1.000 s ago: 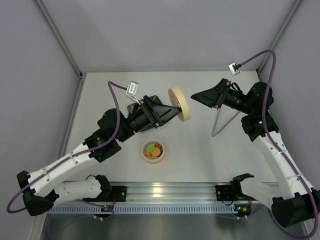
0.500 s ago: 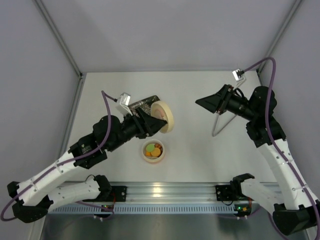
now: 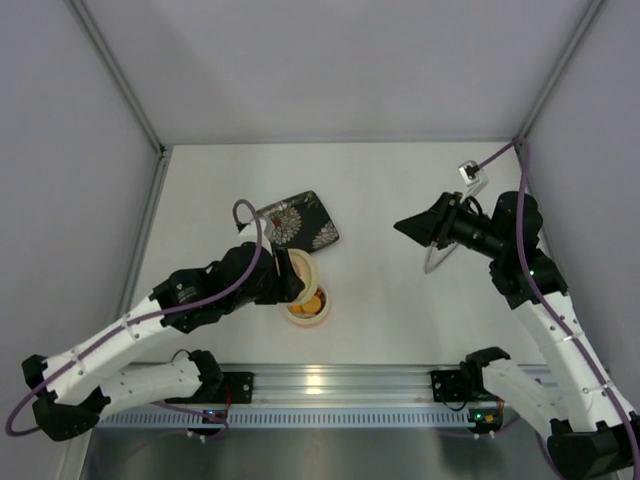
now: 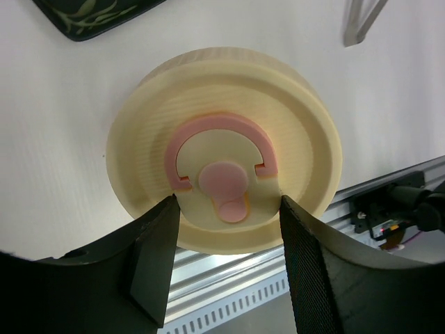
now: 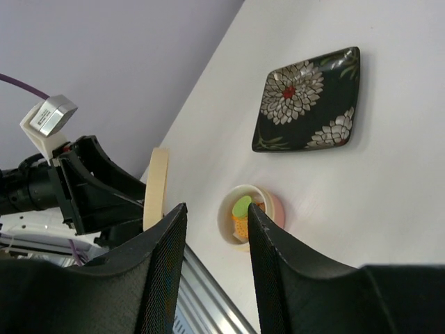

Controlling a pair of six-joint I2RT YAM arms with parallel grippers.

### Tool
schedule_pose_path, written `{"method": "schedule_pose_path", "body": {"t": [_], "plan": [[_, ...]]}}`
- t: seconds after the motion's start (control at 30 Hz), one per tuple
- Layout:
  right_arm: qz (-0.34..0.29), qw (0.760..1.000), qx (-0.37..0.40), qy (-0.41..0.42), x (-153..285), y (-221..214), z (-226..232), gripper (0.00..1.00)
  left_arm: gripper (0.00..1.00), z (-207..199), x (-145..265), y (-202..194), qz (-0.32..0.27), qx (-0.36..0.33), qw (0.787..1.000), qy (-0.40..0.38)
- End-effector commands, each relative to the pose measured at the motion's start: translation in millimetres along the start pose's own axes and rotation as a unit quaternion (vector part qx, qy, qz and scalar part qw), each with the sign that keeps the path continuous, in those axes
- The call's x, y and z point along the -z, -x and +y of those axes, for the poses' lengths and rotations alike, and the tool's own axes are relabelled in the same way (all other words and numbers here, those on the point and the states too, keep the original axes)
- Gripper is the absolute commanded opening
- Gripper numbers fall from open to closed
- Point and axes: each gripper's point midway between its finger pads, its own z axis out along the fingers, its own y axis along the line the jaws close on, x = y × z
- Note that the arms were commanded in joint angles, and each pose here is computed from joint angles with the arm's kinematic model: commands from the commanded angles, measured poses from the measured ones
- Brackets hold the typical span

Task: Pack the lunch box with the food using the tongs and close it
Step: Close the box lid on the packing box.

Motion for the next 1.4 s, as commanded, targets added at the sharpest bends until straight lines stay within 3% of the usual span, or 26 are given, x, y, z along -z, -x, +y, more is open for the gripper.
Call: {"method": "schedule_pose_path", "body": {"t": [0.0,0.6,1.03,1.37], "plan": [[-0.002,1.000,0.012,-0.014,4.7,-4.9,-7.6,0.40,0.36,21.1,-13.4,-19.3,0.032,-0.034,0.998,0.047],[0.017,1.000,0.001,-0.019,3.2,-30.1,-23.7,0.39,0.41,27.5,-80.6,-58.8,0.122,-0.098,0.982,0.103],[0.021,1.000,-0.002,-0.019,3.6,-34.6,-25.7,0.39,0.43,47.2,-107.3,-52.5,0.142,-0.082,0.980,0.111],[0.022,1.000,-0.003,-0.022,2.8,-35.9,-27.9,0.39,0.43,51.1,-114.2,-70.2,0.177,-0.086,0.974,0.110]]}}
